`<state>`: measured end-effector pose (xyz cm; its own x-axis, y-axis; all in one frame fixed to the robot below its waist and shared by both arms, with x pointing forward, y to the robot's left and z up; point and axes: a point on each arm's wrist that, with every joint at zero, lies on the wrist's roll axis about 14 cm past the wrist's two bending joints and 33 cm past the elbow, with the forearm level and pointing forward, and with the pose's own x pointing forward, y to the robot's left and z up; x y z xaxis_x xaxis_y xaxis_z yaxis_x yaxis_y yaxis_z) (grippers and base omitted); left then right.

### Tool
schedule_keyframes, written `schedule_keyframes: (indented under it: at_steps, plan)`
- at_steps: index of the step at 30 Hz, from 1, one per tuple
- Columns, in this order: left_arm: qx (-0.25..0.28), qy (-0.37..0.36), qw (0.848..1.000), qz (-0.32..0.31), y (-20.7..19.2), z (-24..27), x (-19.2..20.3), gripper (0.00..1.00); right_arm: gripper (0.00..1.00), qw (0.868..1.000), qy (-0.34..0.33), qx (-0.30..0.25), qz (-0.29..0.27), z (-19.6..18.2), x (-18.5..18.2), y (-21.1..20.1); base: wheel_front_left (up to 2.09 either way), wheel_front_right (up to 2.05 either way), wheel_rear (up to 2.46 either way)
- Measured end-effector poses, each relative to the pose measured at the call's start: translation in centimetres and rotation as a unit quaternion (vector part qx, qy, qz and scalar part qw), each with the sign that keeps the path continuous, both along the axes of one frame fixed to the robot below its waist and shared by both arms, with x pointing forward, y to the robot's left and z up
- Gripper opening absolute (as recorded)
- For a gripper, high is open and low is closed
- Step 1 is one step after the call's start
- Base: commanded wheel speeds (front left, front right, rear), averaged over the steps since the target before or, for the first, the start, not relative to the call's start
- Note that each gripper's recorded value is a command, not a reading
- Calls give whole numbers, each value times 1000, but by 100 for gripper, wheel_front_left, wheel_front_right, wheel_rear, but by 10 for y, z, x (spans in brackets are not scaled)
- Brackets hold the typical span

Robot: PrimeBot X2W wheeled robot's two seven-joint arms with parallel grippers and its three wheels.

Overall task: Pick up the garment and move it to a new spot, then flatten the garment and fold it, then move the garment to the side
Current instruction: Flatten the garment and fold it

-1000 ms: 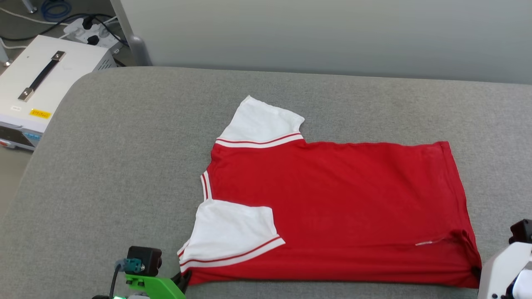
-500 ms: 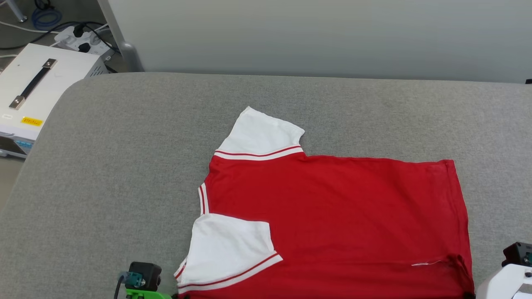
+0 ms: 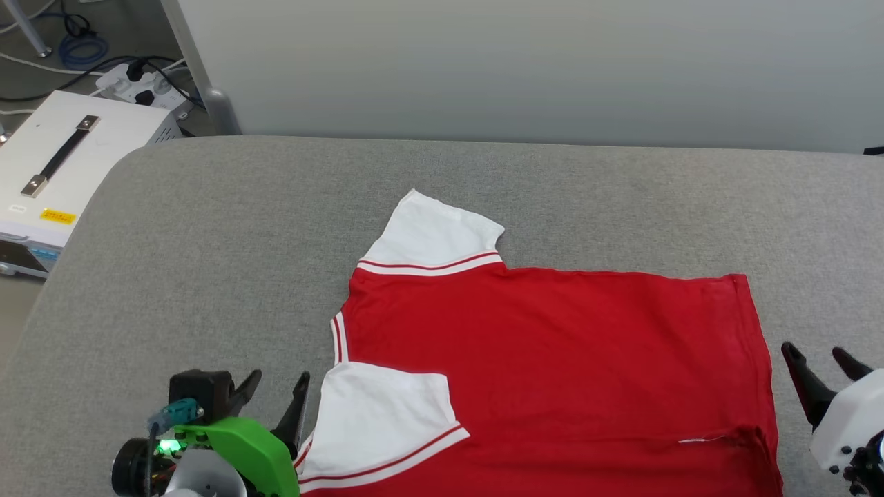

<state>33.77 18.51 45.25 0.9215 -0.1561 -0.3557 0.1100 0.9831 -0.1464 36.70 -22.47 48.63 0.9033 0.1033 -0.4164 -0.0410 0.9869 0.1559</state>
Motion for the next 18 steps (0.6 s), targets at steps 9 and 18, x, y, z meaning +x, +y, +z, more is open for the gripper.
schedule_keyframes:
  at_steps: [9,18]
  plan:
    - [-33,-188,981,15,-9,75,25,100,100,984,-174,-15,26,56,14,16,0,0,0]
    - [-60,-246,967,29,-13,98,31,100,100,966,-258,2,5,69,10,23,0,0,0]
